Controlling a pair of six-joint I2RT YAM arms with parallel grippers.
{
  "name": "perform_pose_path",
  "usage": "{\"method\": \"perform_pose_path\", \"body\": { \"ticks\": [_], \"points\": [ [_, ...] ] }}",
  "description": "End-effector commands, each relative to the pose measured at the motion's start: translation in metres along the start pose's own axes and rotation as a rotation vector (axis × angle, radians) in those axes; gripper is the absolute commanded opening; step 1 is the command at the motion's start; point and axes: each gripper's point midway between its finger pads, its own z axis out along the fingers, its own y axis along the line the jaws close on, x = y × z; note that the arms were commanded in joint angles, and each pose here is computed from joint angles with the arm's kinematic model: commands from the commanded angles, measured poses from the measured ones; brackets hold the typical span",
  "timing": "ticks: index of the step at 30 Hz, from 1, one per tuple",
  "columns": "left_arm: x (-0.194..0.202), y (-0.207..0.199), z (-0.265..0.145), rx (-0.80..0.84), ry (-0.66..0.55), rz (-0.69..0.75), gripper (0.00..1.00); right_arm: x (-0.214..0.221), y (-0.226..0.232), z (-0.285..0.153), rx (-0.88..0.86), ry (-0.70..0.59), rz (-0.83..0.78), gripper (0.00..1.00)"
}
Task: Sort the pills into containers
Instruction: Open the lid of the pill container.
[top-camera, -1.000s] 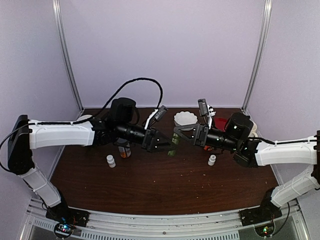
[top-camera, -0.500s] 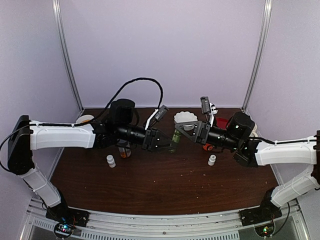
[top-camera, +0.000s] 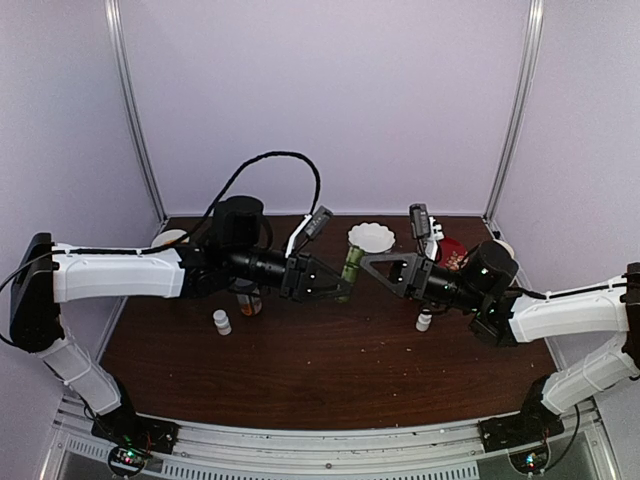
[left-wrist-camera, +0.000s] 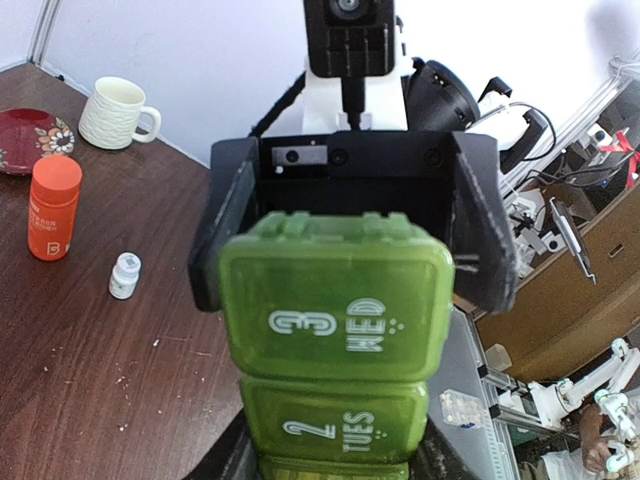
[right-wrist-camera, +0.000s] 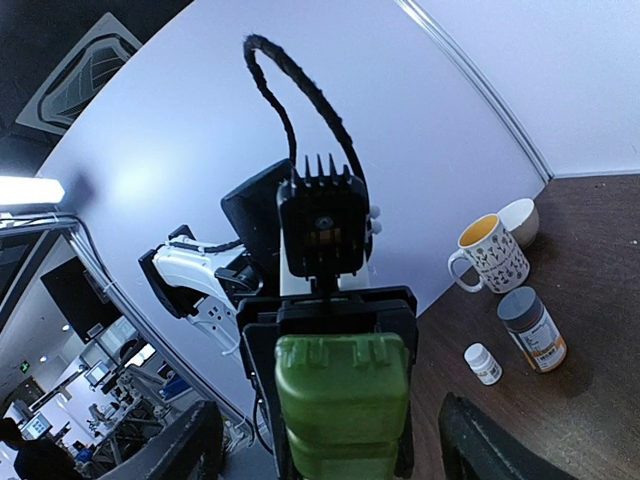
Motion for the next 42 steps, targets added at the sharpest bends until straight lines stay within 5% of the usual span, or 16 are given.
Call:
{"method": "perform_pose_path", "body": {
  "ticks": [1,8,18,31,33,36,38,40,42],
  "points": [
    [-0.01,-0.015,-0.005,0.038,-0.036,0.048,0.39,-0.01,0.014,0.001,-0.066,-0.03,-0.012,0.8],
    [-0.008,-0.013,-0.005,0.032,-0.034,0.045,0.38,-0.01,0.007,0.006,-0.026,-0.014,-0.017,0.78],
    [-0.005,-0.004,-0.005,-0.017,-0.025,0.035,0.38,-0.008,0.002,0.01,-0.007,0.012,-0.019,0.62],
    [-0.004,0.0,-0.004,-0.03,-0.017,0.032,0.38,-0.007,0.0,0.011,-0.003,0.017,-0.02,0.59],
    [-0.004,0.0,-0.003,-0.031,-0.017,0.03,0.38,-0.007,0.0,0.012,0.002,0.018,-0.019,0.54],
    [-0.004,0.001,-0.003,-0.034,-0.015,0.026,0.38,-0.006,-0.001,0.014,0.007,0.03,-0.02,0.17],
    [-0.004,0.001,-0.003,-0.036,-0.014,0.027,0.38,-0.006,-0.004,0.015,0.021,0.038,-0.015,0.07],
    [-0.004,0.001,-0.003,-0.037,-0.013,0.026,0.38,-0.004,-0.006,0.016,0.028,0.043,-0.015,0.08],
    [-0.003,0.002,-0.003,-0.039,-0.009,0.025,0.38,-0.004,-0.006,0.015,0.027,0.04,-0.016,0.25]
  ]
}}
